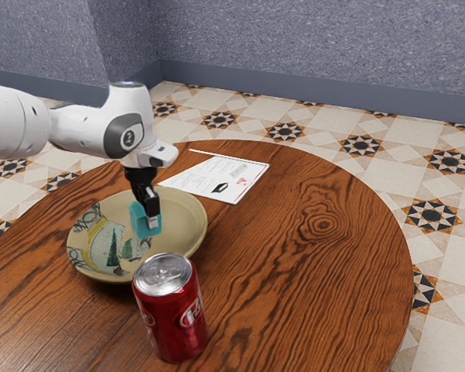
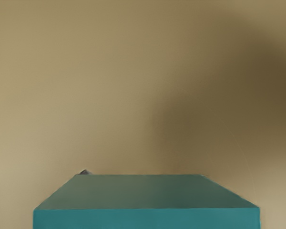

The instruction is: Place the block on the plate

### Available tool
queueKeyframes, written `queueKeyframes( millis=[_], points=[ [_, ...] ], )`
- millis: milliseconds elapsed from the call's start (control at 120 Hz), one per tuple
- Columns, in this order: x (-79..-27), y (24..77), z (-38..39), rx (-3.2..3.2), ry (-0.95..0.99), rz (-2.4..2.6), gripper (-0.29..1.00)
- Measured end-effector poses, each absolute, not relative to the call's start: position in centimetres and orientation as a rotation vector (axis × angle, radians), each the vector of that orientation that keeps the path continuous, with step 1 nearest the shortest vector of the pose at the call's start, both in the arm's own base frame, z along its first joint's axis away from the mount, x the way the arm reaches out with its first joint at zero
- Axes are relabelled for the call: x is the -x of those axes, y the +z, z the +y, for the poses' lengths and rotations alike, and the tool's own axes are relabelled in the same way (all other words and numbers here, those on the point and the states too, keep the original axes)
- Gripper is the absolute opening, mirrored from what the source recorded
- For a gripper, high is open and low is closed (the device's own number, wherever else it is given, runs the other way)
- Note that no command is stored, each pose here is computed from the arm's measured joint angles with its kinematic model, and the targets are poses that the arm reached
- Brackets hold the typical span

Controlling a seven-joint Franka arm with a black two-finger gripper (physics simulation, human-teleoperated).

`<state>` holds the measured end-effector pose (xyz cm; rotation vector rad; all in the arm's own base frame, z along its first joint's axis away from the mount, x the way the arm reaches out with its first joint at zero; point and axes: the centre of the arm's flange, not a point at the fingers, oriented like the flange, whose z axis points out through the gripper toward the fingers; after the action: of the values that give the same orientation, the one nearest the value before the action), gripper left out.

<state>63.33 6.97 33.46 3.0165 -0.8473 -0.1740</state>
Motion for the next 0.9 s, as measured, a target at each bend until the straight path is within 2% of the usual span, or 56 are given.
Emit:
queueKeyframes(
  millis=[167,392,600,900],
  points=[
    [-63.6,30.9,7.9,-3.011,-0.215,-0.838,0.40],
    [-63.6,30.8,7.9,-3.004,-0.208,-0.832,0.58],
    [-63.1,36.5,5.0,-2.990,-0.147,-0.897,0.66],
    [-64.1,45.6,-1.9,-2.954,-0.071,-1.086,0.69]
  ],
)
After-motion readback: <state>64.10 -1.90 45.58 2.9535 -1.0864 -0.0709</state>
